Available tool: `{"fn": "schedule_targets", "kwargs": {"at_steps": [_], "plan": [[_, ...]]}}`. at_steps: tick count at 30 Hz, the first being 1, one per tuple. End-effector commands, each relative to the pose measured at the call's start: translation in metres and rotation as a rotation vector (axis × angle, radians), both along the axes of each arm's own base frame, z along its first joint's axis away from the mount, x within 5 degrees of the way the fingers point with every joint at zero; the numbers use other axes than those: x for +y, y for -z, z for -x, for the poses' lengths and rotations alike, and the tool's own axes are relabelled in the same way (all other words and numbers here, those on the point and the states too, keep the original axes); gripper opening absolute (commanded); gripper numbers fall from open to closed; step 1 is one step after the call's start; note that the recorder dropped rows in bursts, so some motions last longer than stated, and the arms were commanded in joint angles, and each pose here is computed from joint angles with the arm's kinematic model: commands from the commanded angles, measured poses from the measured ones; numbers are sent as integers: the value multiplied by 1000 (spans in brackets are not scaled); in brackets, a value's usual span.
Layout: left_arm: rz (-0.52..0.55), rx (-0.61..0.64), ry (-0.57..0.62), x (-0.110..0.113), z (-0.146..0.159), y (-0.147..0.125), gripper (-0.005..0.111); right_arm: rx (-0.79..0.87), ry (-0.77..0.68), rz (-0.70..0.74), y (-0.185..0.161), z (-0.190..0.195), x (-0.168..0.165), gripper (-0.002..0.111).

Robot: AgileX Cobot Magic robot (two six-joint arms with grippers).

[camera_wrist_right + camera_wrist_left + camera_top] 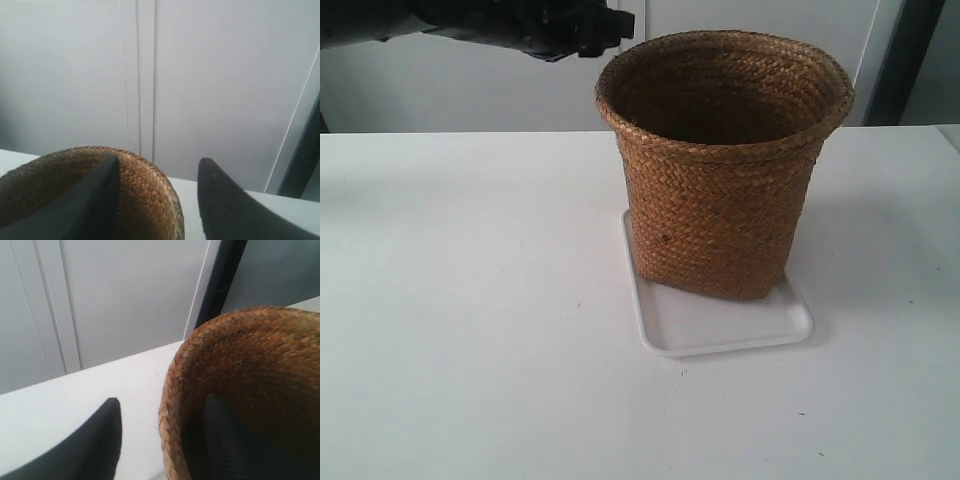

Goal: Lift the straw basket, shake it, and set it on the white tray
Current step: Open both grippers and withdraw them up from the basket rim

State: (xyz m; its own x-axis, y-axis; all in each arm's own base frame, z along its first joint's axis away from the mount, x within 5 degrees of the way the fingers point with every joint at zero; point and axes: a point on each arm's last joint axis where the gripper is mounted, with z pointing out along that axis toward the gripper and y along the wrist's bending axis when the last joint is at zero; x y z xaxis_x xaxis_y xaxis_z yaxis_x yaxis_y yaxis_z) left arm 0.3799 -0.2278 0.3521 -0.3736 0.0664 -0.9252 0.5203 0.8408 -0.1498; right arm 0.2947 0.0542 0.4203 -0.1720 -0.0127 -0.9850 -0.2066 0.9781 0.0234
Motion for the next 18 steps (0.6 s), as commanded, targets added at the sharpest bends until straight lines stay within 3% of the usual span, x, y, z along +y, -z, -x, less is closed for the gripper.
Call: {"fn": "schedule_targets", "kwargs": {"at_steps": [1,4,5,11,18], "plan": [[-18,-15,32,13,24,-36,35,-53,-10,35,-19,21,-4,30],[-90,-17,62,22,42,-52,4,-47,-22,51,-25,34,-5,5],[-126,-28,75,26,49,-58,0,-42,-26,52,-26,39,-5,0],[-237,-31,128,48,90,-86,0,-65,-31,40,-27,76,-11,0],[-260,-136,106,74,137,-79,0,-142,-18,65,-7,123,-20,0]]}}
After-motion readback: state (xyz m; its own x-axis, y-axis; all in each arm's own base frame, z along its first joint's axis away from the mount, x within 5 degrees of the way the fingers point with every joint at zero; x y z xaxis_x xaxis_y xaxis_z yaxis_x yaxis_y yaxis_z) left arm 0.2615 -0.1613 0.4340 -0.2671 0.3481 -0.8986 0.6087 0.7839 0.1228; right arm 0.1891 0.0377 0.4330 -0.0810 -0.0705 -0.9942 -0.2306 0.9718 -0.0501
